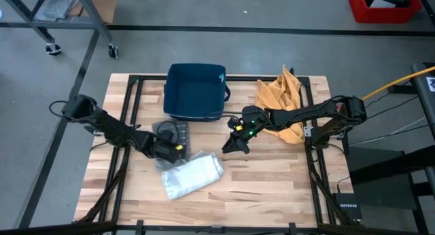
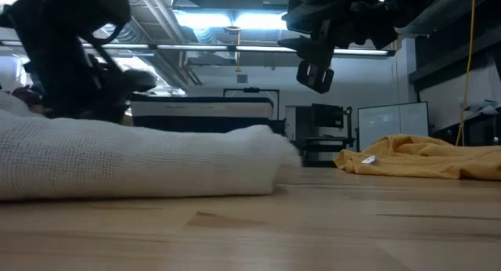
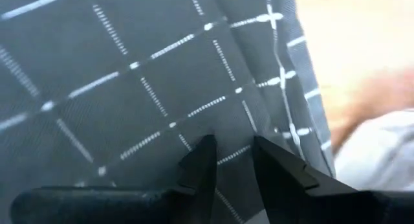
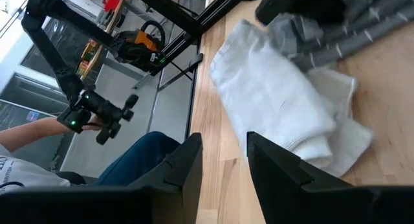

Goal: Fold towel
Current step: Move the gray patterned towel to the center, then stack the folded white patterned towel on top of the folded gray patterned towel

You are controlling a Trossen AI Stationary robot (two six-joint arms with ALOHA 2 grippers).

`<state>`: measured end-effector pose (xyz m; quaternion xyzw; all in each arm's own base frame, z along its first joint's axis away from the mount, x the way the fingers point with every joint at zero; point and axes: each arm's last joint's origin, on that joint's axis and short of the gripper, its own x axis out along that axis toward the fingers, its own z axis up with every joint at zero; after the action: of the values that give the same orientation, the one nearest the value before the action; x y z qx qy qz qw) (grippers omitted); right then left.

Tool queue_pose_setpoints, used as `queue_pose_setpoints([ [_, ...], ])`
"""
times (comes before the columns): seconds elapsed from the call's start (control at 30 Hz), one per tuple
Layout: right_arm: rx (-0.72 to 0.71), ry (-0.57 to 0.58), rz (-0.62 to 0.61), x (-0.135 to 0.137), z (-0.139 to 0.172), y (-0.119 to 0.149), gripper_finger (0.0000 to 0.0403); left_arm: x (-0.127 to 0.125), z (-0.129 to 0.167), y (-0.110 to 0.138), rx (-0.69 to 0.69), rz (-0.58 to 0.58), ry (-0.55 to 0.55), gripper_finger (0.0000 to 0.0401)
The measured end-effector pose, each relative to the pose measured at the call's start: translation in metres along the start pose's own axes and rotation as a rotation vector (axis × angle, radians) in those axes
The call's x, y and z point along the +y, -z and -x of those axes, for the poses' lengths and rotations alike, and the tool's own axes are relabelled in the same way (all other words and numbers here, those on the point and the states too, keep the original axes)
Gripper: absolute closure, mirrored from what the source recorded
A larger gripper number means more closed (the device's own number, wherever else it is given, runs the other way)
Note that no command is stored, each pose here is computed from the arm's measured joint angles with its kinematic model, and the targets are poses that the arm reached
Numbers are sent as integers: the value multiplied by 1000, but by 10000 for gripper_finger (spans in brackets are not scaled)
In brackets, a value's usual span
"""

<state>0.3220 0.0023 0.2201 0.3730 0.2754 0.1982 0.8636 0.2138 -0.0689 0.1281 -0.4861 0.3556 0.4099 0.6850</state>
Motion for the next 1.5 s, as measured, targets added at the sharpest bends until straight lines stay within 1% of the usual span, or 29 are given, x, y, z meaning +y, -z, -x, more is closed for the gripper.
queue_pose_setpoints([
  [0.07, 1, 0, 0, 0, 0, 0, 276, -7, -5, 1, 5, -9, 57, 304],
  [0.17, 33, 9, -13, 2, -3, 5, 276, -14, -10, 2, 15, -74, 117, 304],
  [0.3, 117, 26, -33, 7, -10, 19, 276, -20, -10, 2, 18, -82, 185, 304],
  [0.4, 162, 30, -15, 13, -15, 29, 276, -27, -9, 3, 26, -137, 255, 304],
  [0.5, 181, 26, -4, 19, -20, 35, 276, -29, -7, 8, 62, -207, 281, 304],
  [0.63, 194, 19, 5, 23, -23, 39, 276, -29, -5, 13, 77, -241, 290, 304],
  [0.73, 196, 18, 6, 24, -23, 40, 276, -28, -3, 18, 105, -325, 302, 304],
  [0.8, 195, 19, 6, 24, -23, 40, 276, -28, 0, 20, 97, -294, 310, 304],
  [0.9, 186, 28, 8, 23, -23, 39, 276, -30, 5, 16, -16, -212, 327, 304],
  [1.0, 176, 41, 9, 23, -23, 39, 276, -31, 11, 10, -100, -195, 343, 304],
  [1.13, 177, 38, 9, 23, -23, 39, 276, -34, 17, 2, -130, -162, 367, 304],
  [1.23, 185, 29, -3, 23, -23, 39, 276, -34, 16, 0, -127, -128, 370, 304],
  [1.3, 186, 32, -39, 23, -23, 39, 276, -34, 16, 1, -65, -97, 370, 303],
  [1.33, 183, 39, -71, 23, -23, 39, 276, -35, 15, 1, -3, -81, 375, 303],
  [1.43, 190, 57, -180, 23, -23, 41, 276, -35, 18, 3, 247, -28, 380, 303],
  [1.5, 207, 76, -214, 25, -25, 45, 276, -35, 23, 8, 352, -29, 390, 303],
])
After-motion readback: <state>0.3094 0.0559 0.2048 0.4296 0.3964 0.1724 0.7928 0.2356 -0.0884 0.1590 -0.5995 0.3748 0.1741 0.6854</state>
